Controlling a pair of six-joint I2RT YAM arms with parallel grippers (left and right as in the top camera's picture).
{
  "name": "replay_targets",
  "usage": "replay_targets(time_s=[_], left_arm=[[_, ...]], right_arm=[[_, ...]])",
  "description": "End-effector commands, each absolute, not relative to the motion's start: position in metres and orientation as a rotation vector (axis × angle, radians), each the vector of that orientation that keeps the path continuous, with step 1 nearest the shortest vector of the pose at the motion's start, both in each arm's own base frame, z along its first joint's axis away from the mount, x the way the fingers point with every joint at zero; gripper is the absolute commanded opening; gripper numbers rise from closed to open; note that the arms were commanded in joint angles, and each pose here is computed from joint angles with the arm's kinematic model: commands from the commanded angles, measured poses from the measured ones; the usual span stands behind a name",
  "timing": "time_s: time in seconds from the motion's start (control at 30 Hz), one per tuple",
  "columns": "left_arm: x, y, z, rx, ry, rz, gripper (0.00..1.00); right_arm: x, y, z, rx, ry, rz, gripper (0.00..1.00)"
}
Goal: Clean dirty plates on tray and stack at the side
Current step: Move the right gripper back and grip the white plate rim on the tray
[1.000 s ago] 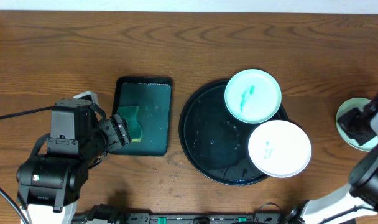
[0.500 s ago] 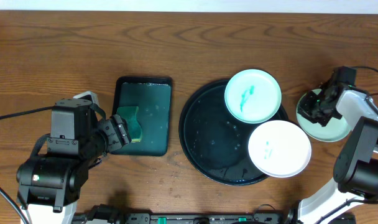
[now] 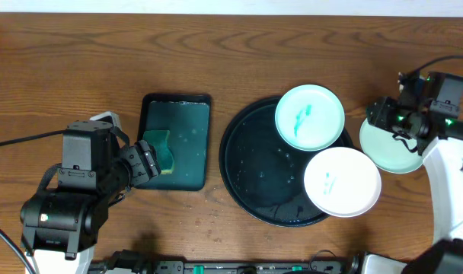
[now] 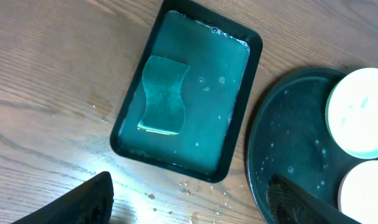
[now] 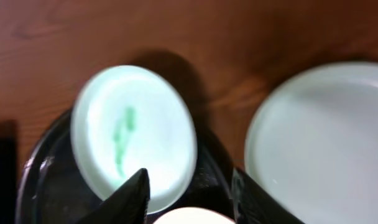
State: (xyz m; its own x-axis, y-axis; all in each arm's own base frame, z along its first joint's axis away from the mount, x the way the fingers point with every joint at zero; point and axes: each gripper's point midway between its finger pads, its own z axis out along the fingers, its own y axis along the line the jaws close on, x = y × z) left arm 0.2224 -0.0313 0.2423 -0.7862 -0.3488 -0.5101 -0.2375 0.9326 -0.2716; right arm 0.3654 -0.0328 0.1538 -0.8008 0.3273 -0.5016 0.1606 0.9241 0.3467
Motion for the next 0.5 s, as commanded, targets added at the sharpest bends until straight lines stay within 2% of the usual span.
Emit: replay_targets(time_s=[0.0, 0.17, 0.3, 0.47], left_arm=[[0.222, -0.031, 0.244, -0.422, 2.509, -0.261, 0.79], [0.222, -0.031, 0.244, -0.422, 2.509, -0.261, 0.8], [0.222, -0.031, 0.244, -0.422, 2.509, -0.261, 0.8], [0.222, -0.031, 0.244, -0.422, 2.509, -0.261, 0.79]], right_arm=[[0.349, -0.023, 0.136, 0.339, 2.615, 0.365, 0.36], [0.3, -0.071, 0.113, 0.721, 2.757, -0.052, 0.4], [0.262, -0.075, 0.104, 0.824, 2.876, -0.162, 0.43], [0.237, -0.083, 0.09, 0.891, 2.927, -0.291, 0.49]])
